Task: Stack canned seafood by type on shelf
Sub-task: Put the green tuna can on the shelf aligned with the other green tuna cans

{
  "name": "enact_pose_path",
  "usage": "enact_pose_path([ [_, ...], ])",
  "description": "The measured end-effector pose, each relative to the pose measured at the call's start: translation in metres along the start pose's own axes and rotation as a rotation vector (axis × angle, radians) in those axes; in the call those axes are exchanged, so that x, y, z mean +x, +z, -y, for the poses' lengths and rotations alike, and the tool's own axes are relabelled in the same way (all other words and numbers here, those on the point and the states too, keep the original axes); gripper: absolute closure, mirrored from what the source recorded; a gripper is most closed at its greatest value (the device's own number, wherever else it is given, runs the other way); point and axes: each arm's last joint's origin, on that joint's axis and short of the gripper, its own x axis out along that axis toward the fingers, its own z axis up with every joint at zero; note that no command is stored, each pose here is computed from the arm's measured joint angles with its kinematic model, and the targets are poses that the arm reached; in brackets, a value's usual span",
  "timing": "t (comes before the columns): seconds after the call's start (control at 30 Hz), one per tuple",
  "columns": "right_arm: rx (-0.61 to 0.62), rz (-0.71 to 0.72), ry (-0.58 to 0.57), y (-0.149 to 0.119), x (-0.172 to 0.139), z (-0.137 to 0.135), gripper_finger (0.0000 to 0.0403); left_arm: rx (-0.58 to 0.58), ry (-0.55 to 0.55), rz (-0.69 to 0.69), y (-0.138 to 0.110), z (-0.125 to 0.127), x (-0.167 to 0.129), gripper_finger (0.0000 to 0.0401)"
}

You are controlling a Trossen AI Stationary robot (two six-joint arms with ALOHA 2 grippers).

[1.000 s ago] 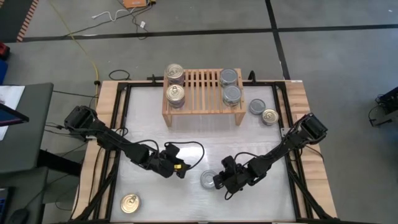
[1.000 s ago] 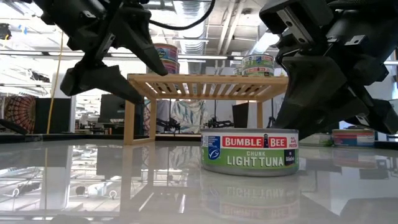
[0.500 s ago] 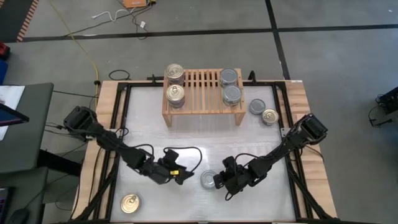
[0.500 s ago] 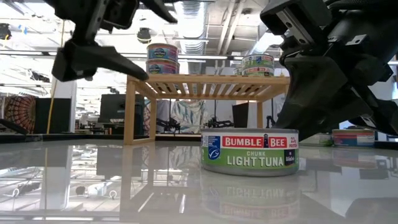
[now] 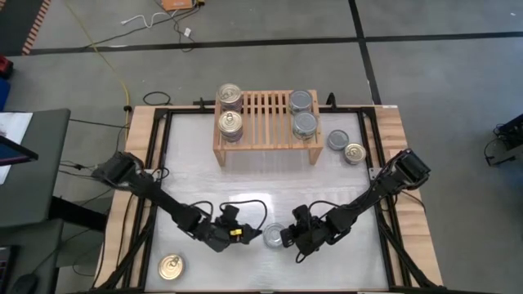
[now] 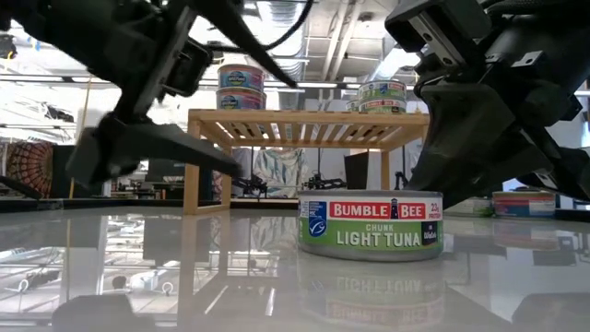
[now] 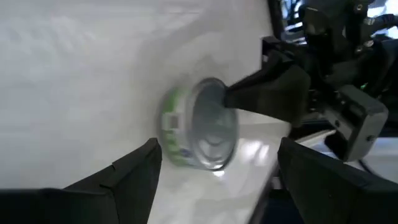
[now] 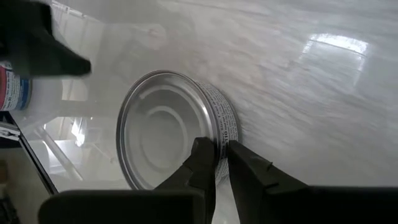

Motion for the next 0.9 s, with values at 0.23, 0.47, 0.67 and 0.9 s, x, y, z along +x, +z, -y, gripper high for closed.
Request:
enact_pose_path([
  [0.23,0.015,-0.006,-0.002,-0.004,-0.002,0.001,0.0333,-0.084,-0.026,-0.098,-0.009,-0.015,0.028,0.0092],
  [0.47,0.017,-0.004,0.001,-0.004,-0.002,0.001,0.0359,-0.101,-0.033,-0.153,-0.014,-0.013,0.046,0.0092],
  [0.67,0.013,0.004,0.003,-0.004,-0.002,0.001,0.0376,-0.104,-0.032,-0.154,-0.012,-0.013,0.047,0.0092],
  [0.9,0.014,0.004,0.004,-0.004,-0.002,0.000,0.0375,-0.112,-0.031,-0.155,-0.012,-0.013,0.048,0.0092],
])
